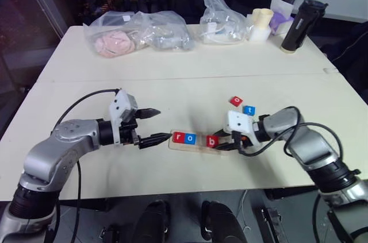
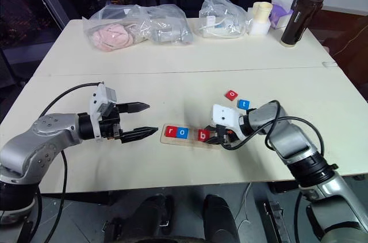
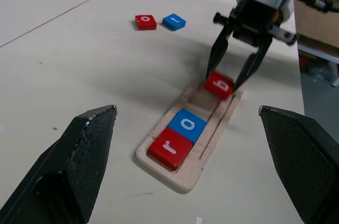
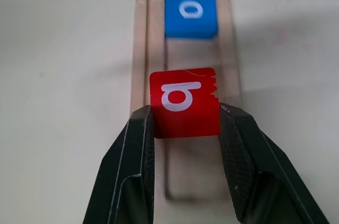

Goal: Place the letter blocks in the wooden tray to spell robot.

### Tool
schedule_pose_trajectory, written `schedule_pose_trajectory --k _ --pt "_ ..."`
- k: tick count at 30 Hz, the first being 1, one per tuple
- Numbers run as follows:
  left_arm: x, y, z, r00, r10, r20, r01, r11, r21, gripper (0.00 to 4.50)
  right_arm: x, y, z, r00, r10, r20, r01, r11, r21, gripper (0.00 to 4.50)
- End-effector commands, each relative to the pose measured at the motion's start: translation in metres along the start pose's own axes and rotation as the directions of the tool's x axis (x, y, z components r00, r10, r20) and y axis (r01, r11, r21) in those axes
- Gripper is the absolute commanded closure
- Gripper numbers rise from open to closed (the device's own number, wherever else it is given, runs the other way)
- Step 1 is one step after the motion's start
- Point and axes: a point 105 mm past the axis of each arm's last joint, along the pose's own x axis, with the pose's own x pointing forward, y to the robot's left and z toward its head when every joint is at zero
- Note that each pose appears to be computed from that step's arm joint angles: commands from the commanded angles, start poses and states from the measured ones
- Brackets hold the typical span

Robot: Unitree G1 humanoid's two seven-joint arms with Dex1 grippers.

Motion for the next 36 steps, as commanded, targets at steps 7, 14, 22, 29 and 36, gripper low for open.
schedule_pose_trajectory --k 7,14,22,29,36 --pt "-0.001 -0.006 0.011 0.998 0.018 0.054 -0.019 0.999 0.034 0.0 0.008 -0.007 0.019 0.999 -0.026 0.021 0.027 0.998 -0.06 3.38" --pt "-0.001 -0.005 0.012 0.997 0.034 0.071 -0.036 0.999 0.021 0.0 0.014 -0.004 0.021 1.0 -0.005 0.022 0.007 0.998 -0.07 3.38" --pt "-0.001 -0.006 0.01 0.997 0.04 0.07 -0.042 0.999 0.021 0.0 0.018 -0.002 0.024 1.0 0.009 0.026 -0.007 0.996 -0.084 2.88" --pt "0.0 -0.007 0.01 0.997 0.04 0.069 -0.042 0.999 0.019 0.0 0.017 -0.004 0.03 0.999 0.003 0.039 0.001 0.995 -0.098 0.05" --pt "0.0 -0.005 0.011 0.997 0.042 0.071 -0.043 0.999 0.02 0.0 0.001 -0.016 0.04 0.995 -0.068 0.078 0.075 0.992 -0.098 0.05"
